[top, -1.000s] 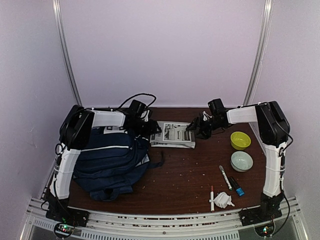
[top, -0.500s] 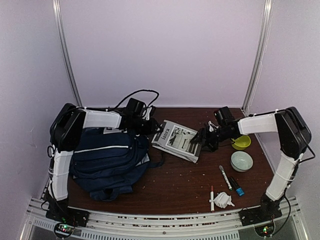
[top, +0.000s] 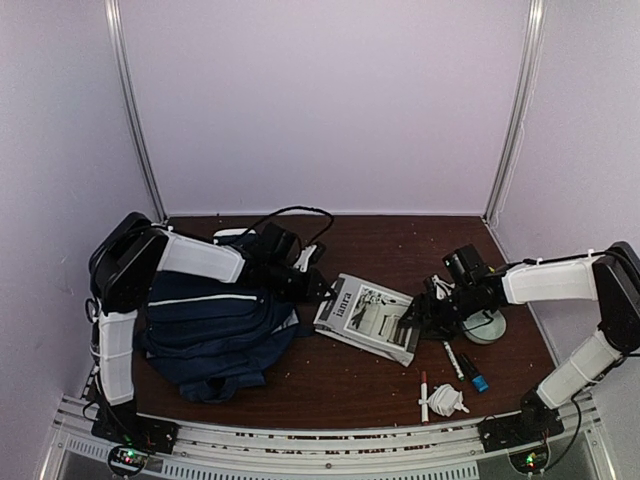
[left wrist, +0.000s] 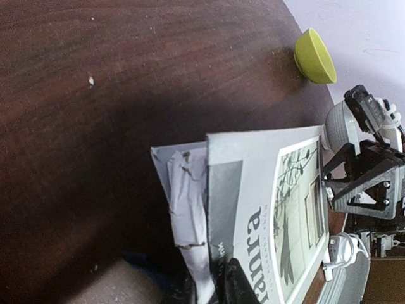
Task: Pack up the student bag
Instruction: Pick up the book at the center of the board.
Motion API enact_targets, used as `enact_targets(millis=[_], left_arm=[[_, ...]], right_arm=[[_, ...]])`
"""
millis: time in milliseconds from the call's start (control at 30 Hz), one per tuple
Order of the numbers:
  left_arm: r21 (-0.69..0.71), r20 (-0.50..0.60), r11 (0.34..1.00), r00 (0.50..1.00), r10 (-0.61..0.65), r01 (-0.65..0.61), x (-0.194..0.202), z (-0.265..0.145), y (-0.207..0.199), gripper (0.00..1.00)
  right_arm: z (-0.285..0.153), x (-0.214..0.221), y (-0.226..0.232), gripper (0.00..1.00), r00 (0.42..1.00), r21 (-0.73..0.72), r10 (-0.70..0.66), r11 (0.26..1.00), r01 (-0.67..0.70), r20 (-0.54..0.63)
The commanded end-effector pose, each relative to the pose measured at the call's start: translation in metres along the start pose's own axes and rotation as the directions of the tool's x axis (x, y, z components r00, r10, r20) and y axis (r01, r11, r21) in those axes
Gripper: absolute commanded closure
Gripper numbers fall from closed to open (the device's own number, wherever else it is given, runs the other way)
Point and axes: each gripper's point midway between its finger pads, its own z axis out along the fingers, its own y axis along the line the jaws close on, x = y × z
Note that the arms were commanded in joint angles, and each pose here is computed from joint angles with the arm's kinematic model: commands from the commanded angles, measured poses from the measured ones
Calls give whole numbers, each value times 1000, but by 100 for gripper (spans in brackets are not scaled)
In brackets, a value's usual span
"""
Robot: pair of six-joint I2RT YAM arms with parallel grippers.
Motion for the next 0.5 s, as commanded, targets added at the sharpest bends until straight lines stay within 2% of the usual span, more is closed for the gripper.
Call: enact_targets(millis=[0,100,200,467], left_arm=[[6,22,996,996,88,-88,4,-17,-20,100],[15,57,992,990,128,-129,2,-27,-31,100],[-4,88,979,976,202,-202,4,-38,-48,100],[-10,190,960,942,278,-281,0,-66,-73,100]], right_arm=[[-13,-8,0,26,992,36,-95,995,92,84],[-14,-4,1,21,989,21,-123,992,122,82],[-14,-3,13,17,984,-56,-152,986,157,90],[-10,-5,33,16,954,-263,-205,929,259,218]])
